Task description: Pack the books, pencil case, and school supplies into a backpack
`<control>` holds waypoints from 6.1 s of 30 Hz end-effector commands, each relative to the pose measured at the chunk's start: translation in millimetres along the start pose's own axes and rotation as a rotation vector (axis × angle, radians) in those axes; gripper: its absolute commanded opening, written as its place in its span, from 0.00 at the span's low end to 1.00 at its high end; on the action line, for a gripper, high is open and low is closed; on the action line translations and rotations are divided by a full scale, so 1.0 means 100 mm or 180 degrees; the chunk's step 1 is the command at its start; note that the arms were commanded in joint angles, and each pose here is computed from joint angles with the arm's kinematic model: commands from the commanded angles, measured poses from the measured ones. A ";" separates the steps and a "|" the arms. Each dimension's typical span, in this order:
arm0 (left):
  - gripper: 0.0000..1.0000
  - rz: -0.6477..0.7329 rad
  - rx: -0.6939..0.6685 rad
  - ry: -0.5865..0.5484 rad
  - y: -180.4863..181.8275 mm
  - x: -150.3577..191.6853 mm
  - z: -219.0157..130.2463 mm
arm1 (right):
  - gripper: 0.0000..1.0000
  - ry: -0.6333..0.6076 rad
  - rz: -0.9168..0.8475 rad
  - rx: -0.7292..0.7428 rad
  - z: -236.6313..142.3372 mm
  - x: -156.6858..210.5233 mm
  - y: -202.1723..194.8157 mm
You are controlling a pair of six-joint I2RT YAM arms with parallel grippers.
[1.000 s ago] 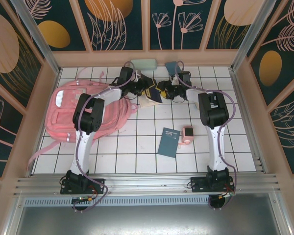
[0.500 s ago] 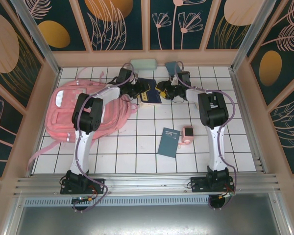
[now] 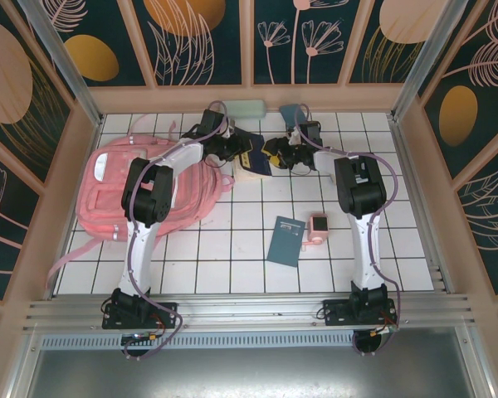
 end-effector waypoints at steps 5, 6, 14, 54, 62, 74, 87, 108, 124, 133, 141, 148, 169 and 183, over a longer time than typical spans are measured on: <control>0.18 0.0065 0.0086 0.0001 -0.17 -0.06 -0.06 | 0.51 0.0228 0.0112 0.0092 0.06 0.21 -0.04; 0.14 0.0074 0.0080 0.0003 -0.17 -0.06 -0.06 | 0.50 0.0215 0.0111 0.0099 0.04 0.20 -0.04; 0.00 0.0299 0.0343 0.0037 -0.45 0.02 -0.28 | 0.63 -0.0068 0.0210 0.0301 -0.35 0.10 -0.15; 0.21 0.0538 0.0542 0.0200 -0.71 0.49 -0.86 | 0.15 -0.0178 0.0169 -0.1677 -0.75 0.37 0.82; 0.61 0.0859 -0.0860 -0.0955 -0.29 0.06 -1.63 | 0.00 -0.0528 -0.0145 -0.0378 -0.87 0.43 0.52; 0.92 0.0173 -0.2497 -0.1432 0.89 0.14 -2.41 | 0.00 -0.0380 -0.0438 0.0720 -0.90 0.82 0.47; 0.93 0.0280 -0.2504 -0.0891 1.20 0.40 -2.00 | 0.00 -0.0266 -0.0438 0.0681 -0.82 0.93 0.46; 0.05 0.0546 -0.2530 -0.0829 1.40 0.42 -1.85 | 0.00 -0.0285 -0.0435 0.0548 -0.85 0.91 0.57; 0.00 0.1299 -0.0931 -0.0706 0.00 0.53 -2.18 | 0.00 -0.1002 -0.0865 0.0508 -1.49 0.73 1.20; 0.00 0.1324 -0.0054 -0.0831 -0.70 0.65 -2.79 | 0.00 -0.0781 -0.1064 -0.0288 -1.60 0.93 1.79; 0.00 0.1255 0.0379 -0.0852 -0.96 0.73 -3.08 | 0.00 -0.0303 -0.1038 -0.0650 -1.20 1.30 2.08; 0.00 0.1183 0.0559 -0.0868 -1.03 0.70 -3.11 | 0.00 -0.0001 -0.0635 -0.0903 -0.66 1.43 2.14; 0.00 0.0974 0.0700 -0.0880 -1.01 0.64 -3.03 | 0.00 0.0130 -0.0219 -0.0141 1.07 1.41 1.93; 0.00 0.0831 0.0661 -0.0960 -0.91 0.53 -3.01 | 0.58 0.0085 -0.0736 0.0046 1.19 1.38 2.05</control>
Point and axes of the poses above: each hand's point on the last joint's axis, 136 mm out from that joint toward the fingers, its own z axis out along the fingers, its own y axis along the line the jaws close on, x = y × z, the point moved 1 cm from there along -z, back along the fingers, and after that the axes turned 11 degrees about -z, right-handed, at the moved point
